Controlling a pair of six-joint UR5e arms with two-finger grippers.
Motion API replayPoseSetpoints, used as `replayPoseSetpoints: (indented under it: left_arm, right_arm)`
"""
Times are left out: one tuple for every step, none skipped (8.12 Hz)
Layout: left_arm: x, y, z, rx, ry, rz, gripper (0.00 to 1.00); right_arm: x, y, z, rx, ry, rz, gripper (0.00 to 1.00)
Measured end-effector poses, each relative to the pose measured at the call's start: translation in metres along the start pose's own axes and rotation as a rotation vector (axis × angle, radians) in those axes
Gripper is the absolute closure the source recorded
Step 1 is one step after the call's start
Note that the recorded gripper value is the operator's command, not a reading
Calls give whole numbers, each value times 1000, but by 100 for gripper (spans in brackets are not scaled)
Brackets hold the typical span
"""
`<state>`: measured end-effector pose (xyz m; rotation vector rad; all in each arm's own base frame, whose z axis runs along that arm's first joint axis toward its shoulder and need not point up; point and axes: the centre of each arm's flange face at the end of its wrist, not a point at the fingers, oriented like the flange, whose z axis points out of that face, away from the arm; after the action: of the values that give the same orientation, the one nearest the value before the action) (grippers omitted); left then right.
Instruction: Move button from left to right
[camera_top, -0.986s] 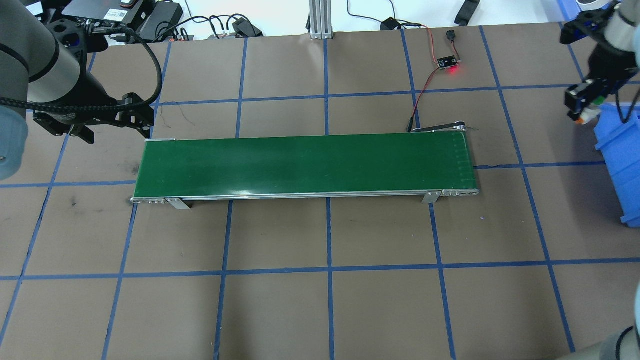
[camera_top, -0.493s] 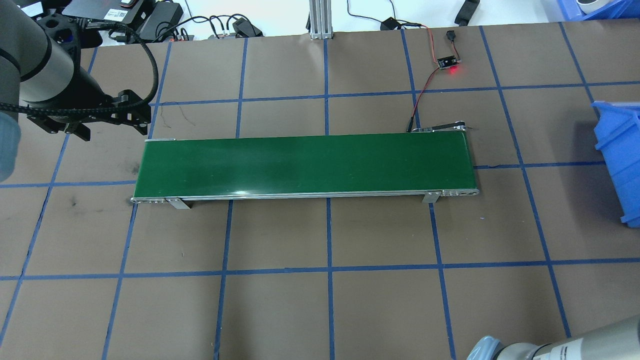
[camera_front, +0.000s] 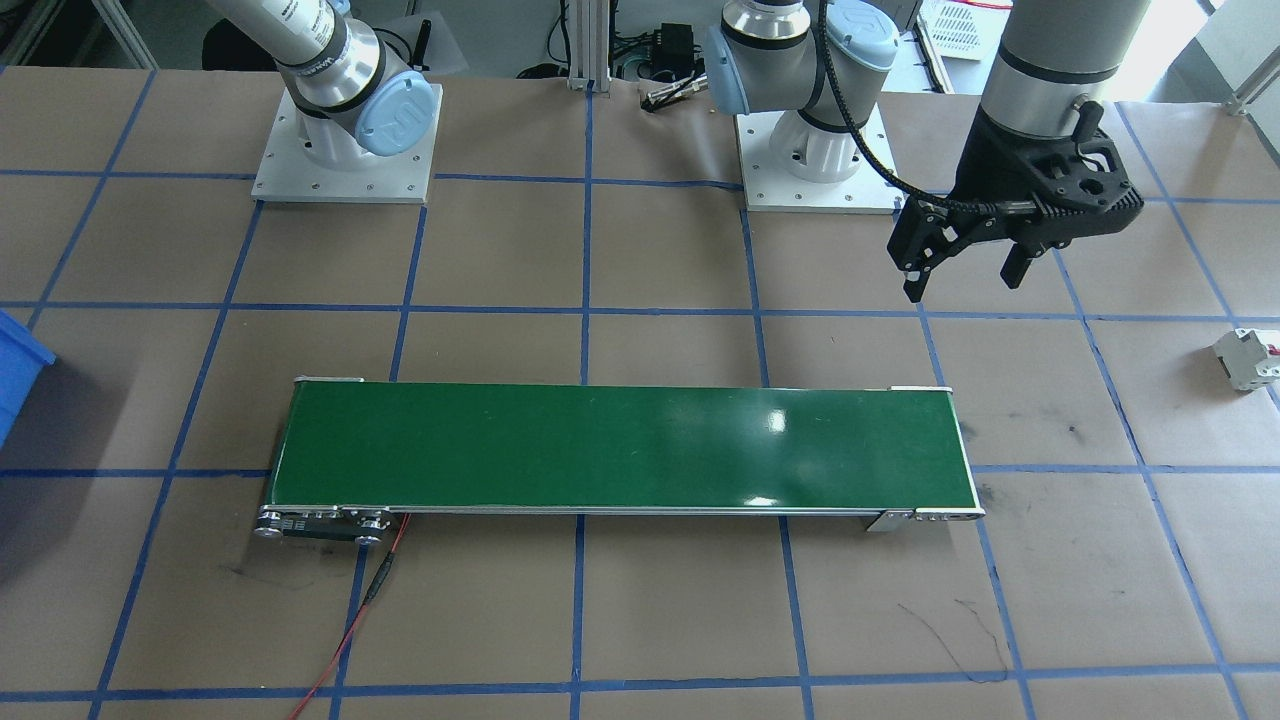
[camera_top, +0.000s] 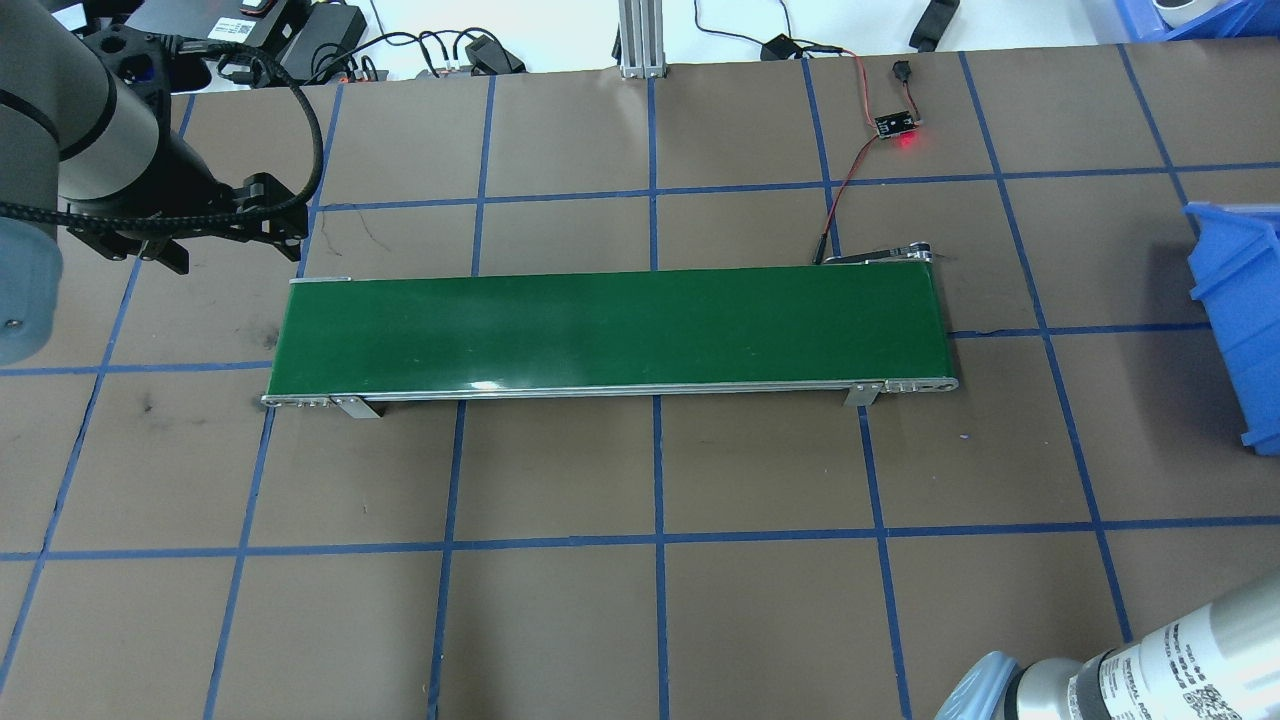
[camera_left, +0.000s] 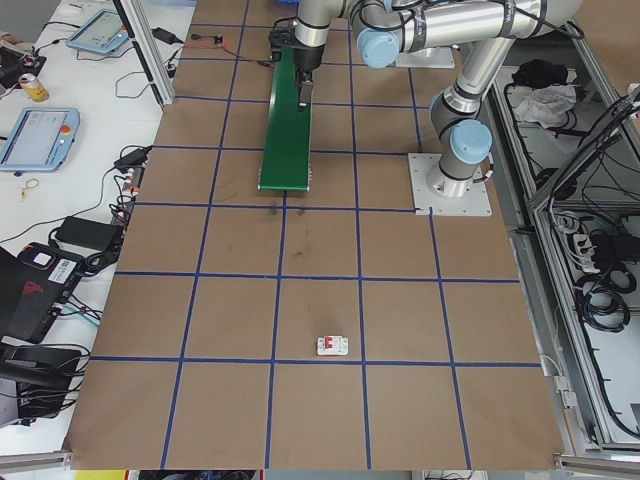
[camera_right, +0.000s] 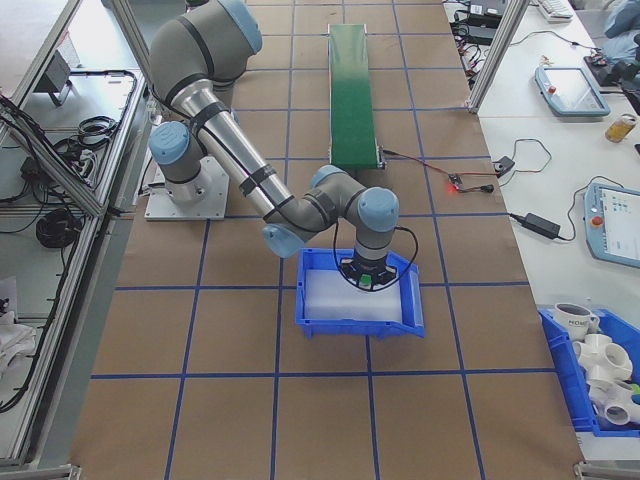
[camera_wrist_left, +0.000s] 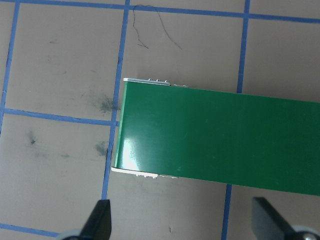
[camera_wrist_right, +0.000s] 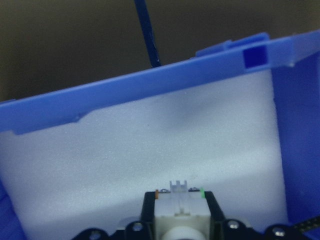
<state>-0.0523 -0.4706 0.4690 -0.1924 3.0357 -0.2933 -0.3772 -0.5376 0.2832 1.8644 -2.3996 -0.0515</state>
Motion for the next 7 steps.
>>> replayPoseSetpoints:
  left_arm:
    - [0, 1, 3, -4, 2, -4, 0]
    - [1, 1, 6, -10, 3, -5, 0]
    - [1, -1, 11, -18, 4, -6, 0]
    - [-1, -6, 15, -13, 2, -8, 0]
    - [-2, -14, 23, -4, -2, -4, 0]
    - [-3, -19, 30, -5, -5, 0, 0]
    - [-3, -22, 37, -12, -4, 2, 0]
  right_arm:
    - [2, 2, 27, 15, -12, -37, 18]
    - [2, 2, 47, 24, -21, -53, 0]
    - [0, 0, 58, 29, -28, -60, 0]
    - [-1, -1, 61, 29, -31, -62, 0]
    - [-3, 0, 57, 21, -33, -60, 0]
    - [-5, 1, 42, 8, -21, -53, 0]
    - [-8, 0, 16, -5, 0, -42, 0]
